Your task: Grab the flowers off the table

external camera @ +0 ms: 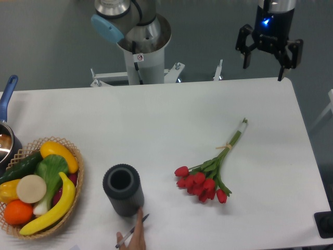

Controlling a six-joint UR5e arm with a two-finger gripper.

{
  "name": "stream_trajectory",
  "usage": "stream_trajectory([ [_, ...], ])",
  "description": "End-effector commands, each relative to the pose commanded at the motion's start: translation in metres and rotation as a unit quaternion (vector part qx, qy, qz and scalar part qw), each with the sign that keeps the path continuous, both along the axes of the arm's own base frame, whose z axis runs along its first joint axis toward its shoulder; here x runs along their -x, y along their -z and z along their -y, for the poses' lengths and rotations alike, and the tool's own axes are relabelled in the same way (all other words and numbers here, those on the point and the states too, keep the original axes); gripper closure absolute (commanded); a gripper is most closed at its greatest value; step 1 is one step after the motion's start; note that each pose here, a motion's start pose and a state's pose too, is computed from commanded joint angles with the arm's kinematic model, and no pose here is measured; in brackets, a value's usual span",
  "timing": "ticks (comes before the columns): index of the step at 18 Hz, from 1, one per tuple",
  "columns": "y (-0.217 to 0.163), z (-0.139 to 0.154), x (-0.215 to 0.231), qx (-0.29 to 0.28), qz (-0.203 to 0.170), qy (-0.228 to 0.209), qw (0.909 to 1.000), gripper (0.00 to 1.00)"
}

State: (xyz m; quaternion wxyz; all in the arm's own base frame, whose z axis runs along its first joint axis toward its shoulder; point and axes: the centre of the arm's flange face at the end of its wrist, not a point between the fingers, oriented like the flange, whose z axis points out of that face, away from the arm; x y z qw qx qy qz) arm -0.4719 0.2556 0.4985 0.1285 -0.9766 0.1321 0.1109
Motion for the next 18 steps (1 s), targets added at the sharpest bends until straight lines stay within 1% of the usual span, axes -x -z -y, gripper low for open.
stream_trajectory([
  [6, -0.001, -0.002, -0.001, 0.0, -0.002, -0.001, 1.0, 0.0],
  [8, 0.0, -0.003, -0.001, -0.002, 0.002, -0.014, 0.9999, 0.0],
  [10, 0.0, -0.003, -0.001, -0.01, 0.012, -0.05, 0.9986, 0.0],
  [13, 0.003, -0.006, 0.0, -0.024, 0.012, -0.098, 0.9948, 0.0],
  [14, 0.008, -0.007, -0.002, -0.03, 0.015, -0.117, 0.9926, 0.0],
  [16, 0.018, -0.02, -0.009, -0.045, 0.016, -0.148, 0.9878, 0.0],
  [18, 0.024, -0.028, -0.012, -0.064, 0.01, -0.182, 0.9811, 0.0],
])
